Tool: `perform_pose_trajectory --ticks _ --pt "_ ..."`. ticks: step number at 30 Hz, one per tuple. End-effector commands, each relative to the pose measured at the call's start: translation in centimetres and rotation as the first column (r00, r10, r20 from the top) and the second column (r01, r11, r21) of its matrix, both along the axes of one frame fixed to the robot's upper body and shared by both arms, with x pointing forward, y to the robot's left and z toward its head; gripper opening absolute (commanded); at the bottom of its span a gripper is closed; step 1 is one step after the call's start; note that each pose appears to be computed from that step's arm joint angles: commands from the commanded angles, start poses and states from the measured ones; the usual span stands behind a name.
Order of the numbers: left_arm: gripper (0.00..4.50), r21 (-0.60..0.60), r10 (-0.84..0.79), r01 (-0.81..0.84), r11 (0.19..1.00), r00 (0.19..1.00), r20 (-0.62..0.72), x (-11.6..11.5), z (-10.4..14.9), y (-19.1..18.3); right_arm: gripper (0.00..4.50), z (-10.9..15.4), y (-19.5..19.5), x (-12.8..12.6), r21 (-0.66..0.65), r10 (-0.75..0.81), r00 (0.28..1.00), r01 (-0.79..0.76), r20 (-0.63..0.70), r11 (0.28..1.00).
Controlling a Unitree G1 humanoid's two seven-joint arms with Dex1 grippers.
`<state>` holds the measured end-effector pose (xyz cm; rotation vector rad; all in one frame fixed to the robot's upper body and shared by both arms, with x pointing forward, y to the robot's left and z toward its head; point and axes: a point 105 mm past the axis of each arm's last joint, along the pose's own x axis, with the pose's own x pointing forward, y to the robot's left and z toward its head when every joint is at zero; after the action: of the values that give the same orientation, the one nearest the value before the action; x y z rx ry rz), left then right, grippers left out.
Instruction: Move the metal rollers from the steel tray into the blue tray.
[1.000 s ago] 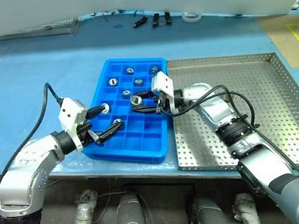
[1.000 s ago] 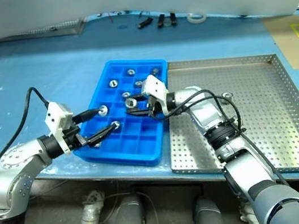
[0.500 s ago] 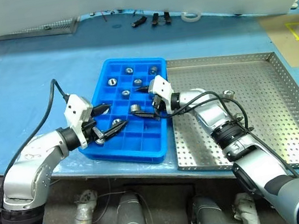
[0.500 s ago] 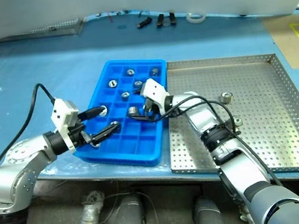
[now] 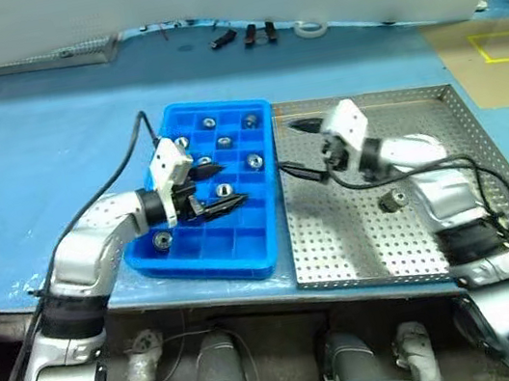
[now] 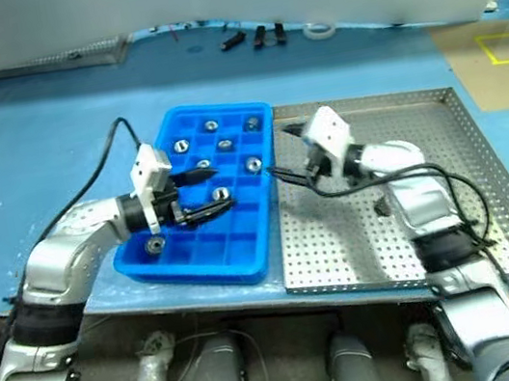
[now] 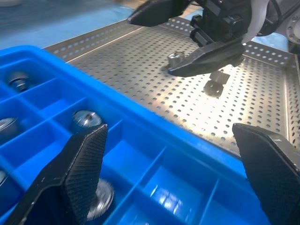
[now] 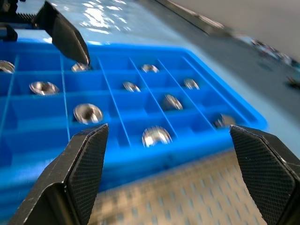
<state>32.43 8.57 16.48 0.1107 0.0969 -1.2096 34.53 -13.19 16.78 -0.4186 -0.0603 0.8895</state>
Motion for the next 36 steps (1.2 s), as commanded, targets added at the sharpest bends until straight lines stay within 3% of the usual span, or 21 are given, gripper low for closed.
perform_pose_trajectory --ticks 1,6,10,30,33,36 --pt "4.50 0.000 -0.079 0.079 0.997 0.996 0.049 0.4 0.7 -1.4 4.44 1.4 -3.1 -1.0 0.030 -0.117 0.992 0.116 0.036 0.993" --pt "4.50 -0.004 -0.153 0.153 0.988 0.987 0.058 0.9 0.8 -3.0 4.44 0.0 -5.7 -2.1 0.004 -0.234 0.972 0.234 0.004 0.972" --pt "4.50 0.001 -0.182 0.183 0.983 0.981 0.059 1.1 0.7 -3.5 4.44 -2.7 -7.6 -2.1 -0.080 -0.339 0.940 0.336 -0.029 0.938" --pt "4.50 0.012 -0.172 0.171 0.985 0.984 0.052 0.6 0.3 -2.8 4.44 -8.6 -9.7 -2.3 -0.095 -0.399 0.885 0.388 -0.239 0.917" --pt "4.50 0.014 -0.168 0.167 0.986 0.985 0.050 0.6 0.4 -2.8 3.89 -9.0 -10.0 -2.1 -0.100 -0.418 0.876 0.406 -0.241 0.908" --pt "4.50 0.016 -0.166 0.166 0.986 0.985 0.050 0.5 0.5 -2.7 2.95 -8.7 -9.6 -2.1 -0.082 -0.398 0.885 0.390 -0.241 0.917"
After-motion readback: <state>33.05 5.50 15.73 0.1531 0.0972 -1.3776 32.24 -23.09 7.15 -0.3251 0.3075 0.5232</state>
